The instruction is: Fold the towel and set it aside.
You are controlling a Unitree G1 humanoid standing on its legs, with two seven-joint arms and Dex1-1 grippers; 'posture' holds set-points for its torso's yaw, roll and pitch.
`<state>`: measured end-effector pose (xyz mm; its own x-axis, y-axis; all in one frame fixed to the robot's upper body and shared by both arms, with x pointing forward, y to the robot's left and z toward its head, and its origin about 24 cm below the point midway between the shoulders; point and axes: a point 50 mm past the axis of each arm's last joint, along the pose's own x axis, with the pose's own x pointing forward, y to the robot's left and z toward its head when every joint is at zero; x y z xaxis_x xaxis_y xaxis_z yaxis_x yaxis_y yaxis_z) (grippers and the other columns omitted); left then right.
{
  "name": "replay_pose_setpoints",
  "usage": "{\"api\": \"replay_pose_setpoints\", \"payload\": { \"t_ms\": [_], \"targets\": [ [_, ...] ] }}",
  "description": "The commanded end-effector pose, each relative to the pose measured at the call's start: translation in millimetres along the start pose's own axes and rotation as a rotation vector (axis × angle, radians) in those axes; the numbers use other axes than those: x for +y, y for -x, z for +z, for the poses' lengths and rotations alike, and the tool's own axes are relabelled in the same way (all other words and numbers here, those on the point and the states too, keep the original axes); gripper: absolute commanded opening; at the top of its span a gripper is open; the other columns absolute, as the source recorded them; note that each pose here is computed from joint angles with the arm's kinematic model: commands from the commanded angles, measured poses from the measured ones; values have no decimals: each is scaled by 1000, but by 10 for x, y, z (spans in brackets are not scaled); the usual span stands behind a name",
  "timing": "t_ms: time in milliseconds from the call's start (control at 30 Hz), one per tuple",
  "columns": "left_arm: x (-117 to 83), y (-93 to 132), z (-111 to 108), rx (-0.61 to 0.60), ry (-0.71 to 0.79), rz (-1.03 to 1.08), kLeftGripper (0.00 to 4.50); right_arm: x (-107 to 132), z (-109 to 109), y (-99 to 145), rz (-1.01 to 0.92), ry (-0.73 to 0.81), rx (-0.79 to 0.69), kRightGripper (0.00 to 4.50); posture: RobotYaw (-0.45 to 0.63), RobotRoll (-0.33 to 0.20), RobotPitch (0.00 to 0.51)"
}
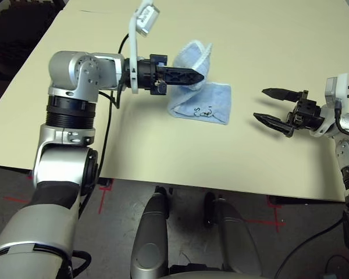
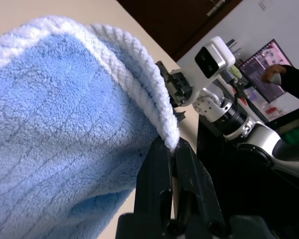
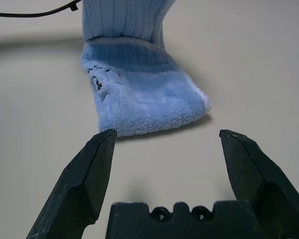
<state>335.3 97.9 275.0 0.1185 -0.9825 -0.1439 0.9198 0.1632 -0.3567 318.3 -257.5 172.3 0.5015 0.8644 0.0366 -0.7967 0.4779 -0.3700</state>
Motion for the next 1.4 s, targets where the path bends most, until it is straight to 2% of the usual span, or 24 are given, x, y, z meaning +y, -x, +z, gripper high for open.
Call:
{"api": "replay_pose_setpoints", "payload": {
  "t_ms": [33,467,667,933,1033,1233,1333,1367,1400],
  "targets": [
    [-26,-94,-8,31,-12,-14,30,7,-2,22,0,0,15,4500,102,0,266],
    [261,-405,-311,73,54,85,30,20,21,-9,9,4,20,4500,88,0,264],
    [159,-471,-370,123,59,-13,30,25,27,28,6,9,27,4500,82,0,261],
    [195,-545,-463,157,47,12,30,35,8,35,2,4,30,4500,82,0,255],
    [224,-560,-460,151,26,32,766,45,1,33,4,2,28,4500,81,0,254],
    [263,-503,-402,116,-8,71,3044,47,-8,40,6,1,29,4500,83,0,254],
    [211,-381,-296,86,-15,47,4196,30,-5,36,7,1,27,4500,83,0,254],
    [178,-318,-235,57,-29,27,4473,19,7,28,7,0,21,4500,87,0,257],
    [133,-216,-158,18,-65,-9,4473,-1,34,13,11,1,9,4500,87,0,259]
  ]
}}
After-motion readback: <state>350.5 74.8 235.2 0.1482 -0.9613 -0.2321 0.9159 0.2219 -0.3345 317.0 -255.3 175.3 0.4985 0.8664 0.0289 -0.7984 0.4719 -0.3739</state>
